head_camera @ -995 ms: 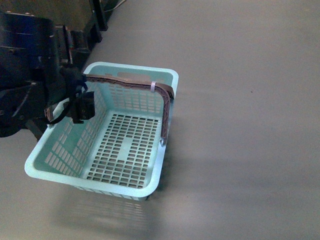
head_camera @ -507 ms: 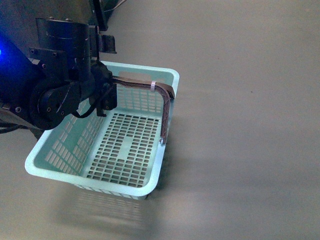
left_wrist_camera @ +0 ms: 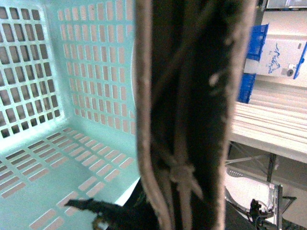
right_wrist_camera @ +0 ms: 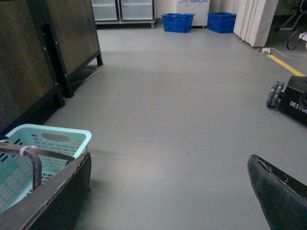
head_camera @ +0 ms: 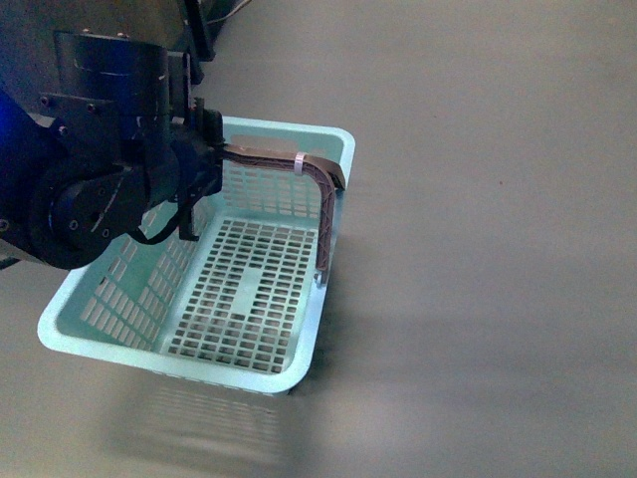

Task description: Pick mango and avocado into basket

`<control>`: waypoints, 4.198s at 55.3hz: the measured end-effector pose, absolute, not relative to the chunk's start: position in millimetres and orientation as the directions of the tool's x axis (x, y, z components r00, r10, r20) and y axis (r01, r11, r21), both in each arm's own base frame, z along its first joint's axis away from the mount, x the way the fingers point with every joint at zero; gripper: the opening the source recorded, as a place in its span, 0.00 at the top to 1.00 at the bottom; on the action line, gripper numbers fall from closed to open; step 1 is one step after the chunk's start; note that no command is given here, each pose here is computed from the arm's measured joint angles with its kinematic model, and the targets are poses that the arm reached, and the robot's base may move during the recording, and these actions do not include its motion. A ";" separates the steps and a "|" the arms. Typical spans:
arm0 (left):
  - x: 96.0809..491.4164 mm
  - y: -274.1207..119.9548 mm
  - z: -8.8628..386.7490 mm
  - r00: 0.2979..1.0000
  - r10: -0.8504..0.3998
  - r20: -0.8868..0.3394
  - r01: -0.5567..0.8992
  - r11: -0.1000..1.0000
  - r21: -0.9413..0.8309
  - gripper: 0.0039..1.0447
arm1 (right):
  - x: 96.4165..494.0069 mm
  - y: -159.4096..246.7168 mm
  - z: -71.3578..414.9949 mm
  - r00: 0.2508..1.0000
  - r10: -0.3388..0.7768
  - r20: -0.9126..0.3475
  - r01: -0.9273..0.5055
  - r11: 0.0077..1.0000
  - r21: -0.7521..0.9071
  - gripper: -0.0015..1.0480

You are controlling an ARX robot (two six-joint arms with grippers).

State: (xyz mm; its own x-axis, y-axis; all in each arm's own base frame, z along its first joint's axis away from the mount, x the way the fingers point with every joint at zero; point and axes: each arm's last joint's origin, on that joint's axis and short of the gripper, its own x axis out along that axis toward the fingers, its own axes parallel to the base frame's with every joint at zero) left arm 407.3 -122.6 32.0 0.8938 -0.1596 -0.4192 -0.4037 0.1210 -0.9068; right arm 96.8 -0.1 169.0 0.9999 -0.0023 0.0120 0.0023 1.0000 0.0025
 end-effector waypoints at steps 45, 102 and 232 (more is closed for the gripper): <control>233.4 -106.2 247.8 0.988 -0.153 -0.026 0.031 0.356 -0.934 0.95 | 96.8 -0.1 169.0 1.000 -0.003 0.012 0.003 1.000 0.003 0.08; 233.1 -107.4 246.9 0.986 -0.167 -0.029 0.033 0.357 -0.934 0.95 | 96.8 -0.1 169.0 1.000 -0.002 0.012 0.002 1.000 0.003 0.08; 232.6 -108.3 246.2 0.984 -0.174 -0.032 0.032 0.358 -0.933 0.95 | 96.8 -0.1 169.1 1.000 -0.003 0.013 0.003 1.000 0.002 0.08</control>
State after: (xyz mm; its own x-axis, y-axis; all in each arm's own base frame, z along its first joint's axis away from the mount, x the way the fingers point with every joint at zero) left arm 232.6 -108.3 246.2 0.9843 -0.1736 -0.0323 0.0325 0.3578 -0.9332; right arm 96.8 -0.1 169.1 0.9999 -0.0031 0.0132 0.0030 1.0000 0.0021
